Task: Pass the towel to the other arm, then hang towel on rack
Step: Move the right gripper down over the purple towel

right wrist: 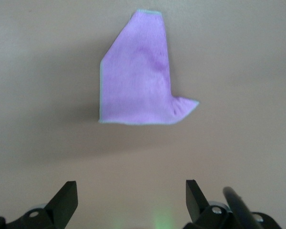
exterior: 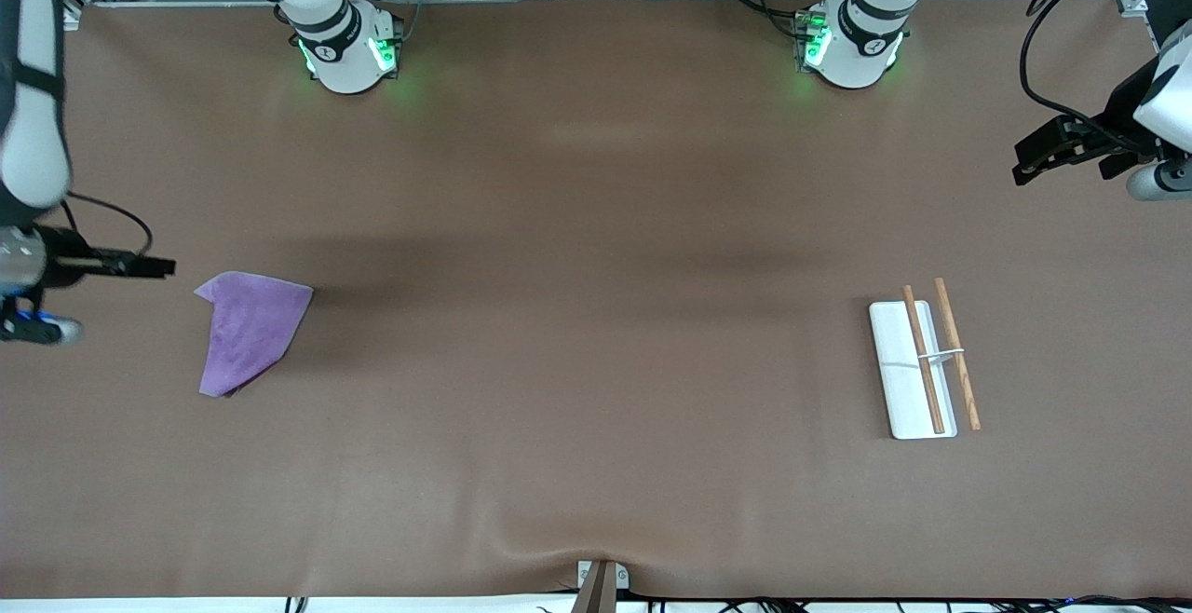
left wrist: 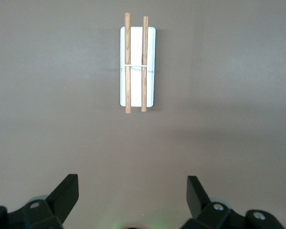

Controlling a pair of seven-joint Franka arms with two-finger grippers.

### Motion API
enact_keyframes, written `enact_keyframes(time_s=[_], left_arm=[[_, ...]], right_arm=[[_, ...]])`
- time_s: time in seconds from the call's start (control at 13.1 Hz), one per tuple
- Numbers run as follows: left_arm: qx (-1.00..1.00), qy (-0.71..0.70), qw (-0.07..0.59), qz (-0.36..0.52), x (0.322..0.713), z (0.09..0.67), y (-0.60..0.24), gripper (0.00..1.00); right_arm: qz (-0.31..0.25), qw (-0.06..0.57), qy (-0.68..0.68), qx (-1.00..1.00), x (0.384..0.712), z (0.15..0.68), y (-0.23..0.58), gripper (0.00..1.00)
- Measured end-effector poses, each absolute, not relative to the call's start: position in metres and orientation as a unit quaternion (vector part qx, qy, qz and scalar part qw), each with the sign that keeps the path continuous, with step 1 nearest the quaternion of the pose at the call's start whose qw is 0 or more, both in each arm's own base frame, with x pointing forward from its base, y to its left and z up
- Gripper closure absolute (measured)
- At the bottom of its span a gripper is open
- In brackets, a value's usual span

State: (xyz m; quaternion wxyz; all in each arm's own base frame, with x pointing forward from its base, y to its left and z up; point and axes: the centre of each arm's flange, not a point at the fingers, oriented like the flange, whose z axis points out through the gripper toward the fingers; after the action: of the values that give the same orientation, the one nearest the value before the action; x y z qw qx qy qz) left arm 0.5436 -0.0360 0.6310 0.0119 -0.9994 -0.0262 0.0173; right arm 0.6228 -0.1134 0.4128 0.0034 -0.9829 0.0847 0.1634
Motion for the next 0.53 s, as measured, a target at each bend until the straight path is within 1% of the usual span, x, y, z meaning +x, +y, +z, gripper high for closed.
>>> enact_keyframes(time_s=[0.15, 0.23, 0.38, 0.53], left_arm=[[-0.999, -0.024, 0.012, 0.023, 0.549, 0.622, -0.039, 0.00], [-0.999, -0.023, 0.012, 0.026, 0.552, 0.617, -0.040, 0.00], [-0.999, -0.021, 0.012, 0.031, 0.560, 0.606, -0.042, 0.00], [-0.999, -0.020, 0.012, 0.034, 0.565, 0.597, -0.043, 0.00]], right_arm=[[0.154, 0.003, 0.077, -0.985, 0.632, 0.373, -0.118, 0.00], [0.151, 0.004, 0.071, -0.986, 0.630, 0.353, -0.121, 0.00], [0.155, 0.007, 0.066, -0.986, 0.618, 0.314, -0.127, 0.00], [0.161, 0.008, 0.068, -0.985, 0.606, 0.290, -0.130, 0.00]])
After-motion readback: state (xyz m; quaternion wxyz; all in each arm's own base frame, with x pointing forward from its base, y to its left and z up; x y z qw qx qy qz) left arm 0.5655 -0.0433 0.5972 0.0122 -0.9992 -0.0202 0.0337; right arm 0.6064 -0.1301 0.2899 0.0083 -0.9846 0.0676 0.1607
